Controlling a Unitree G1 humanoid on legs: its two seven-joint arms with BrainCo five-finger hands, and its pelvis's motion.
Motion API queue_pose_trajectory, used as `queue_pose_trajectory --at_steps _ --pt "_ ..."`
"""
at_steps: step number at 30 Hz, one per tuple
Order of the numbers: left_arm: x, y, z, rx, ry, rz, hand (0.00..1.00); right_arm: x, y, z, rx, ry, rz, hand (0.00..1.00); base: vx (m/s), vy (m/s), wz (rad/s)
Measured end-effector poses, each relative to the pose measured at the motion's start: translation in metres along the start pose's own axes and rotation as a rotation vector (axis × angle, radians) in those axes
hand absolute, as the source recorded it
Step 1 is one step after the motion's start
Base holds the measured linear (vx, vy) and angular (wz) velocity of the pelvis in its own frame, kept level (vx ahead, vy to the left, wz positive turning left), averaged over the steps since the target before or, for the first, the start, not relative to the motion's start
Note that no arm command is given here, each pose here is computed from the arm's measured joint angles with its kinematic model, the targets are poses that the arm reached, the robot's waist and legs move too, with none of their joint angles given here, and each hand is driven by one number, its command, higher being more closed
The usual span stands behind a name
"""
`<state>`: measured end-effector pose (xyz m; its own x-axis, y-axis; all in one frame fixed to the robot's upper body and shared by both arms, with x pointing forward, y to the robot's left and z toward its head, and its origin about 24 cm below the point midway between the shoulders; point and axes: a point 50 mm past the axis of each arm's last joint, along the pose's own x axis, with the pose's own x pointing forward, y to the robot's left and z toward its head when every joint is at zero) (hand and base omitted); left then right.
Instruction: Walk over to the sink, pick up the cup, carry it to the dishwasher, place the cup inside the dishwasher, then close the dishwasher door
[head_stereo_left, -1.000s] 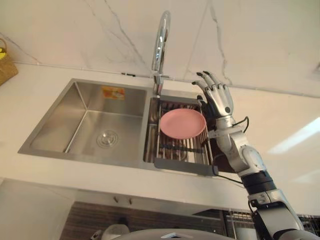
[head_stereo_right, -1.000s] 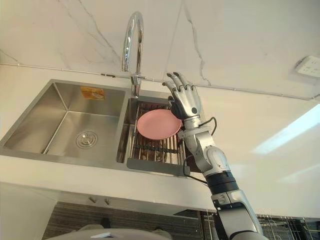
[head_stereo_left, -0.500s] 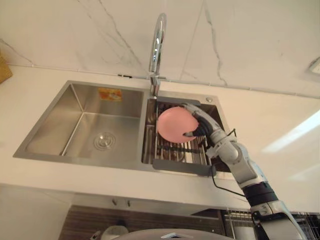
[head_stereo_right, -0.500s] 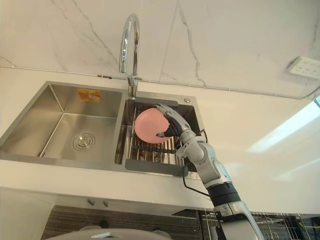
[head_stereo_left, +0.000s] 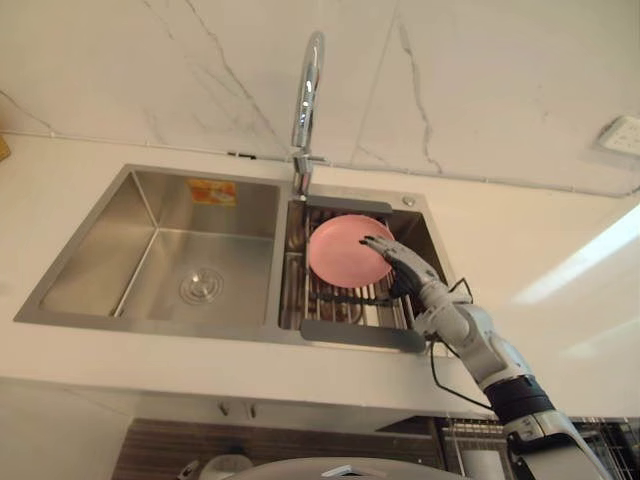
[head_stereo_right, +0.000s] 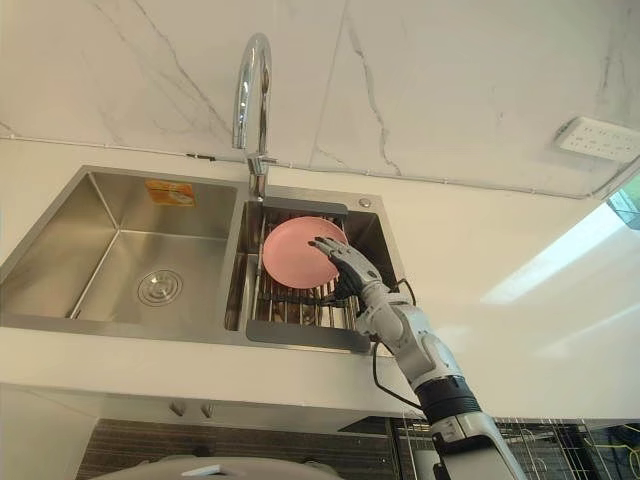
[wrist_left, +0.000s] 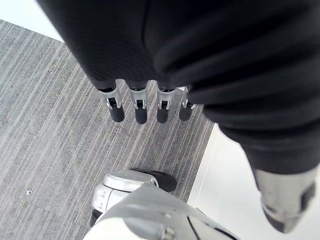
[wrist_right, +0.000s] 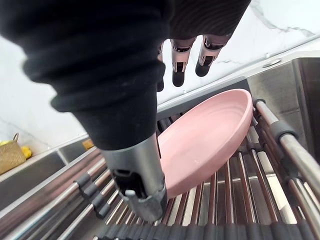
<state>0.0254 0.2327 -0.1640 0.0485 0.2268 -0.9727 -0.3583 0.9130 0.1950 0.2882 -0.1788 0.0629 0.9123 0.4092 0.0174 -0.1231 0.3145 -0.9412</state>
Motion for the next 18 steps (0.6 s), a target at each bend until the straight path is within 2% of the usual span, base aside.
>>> queue_pose_trajectory --at_steps 7,18 --pt "0.0 -0.001 0.001 -0.002 -0.001 -0.002 0.0 -0.003 0.013 -0.009 -0.185 0.038 -0.09 0.0 0.0 -0.004 0.1" --pt "0.0 -0.001 0.001 0.029 0.003 -0.013 0.0 -0.002 0.024 -0.022 -0.375 0.107 -0.119 0.0 -0.01 -0.007 0.13"
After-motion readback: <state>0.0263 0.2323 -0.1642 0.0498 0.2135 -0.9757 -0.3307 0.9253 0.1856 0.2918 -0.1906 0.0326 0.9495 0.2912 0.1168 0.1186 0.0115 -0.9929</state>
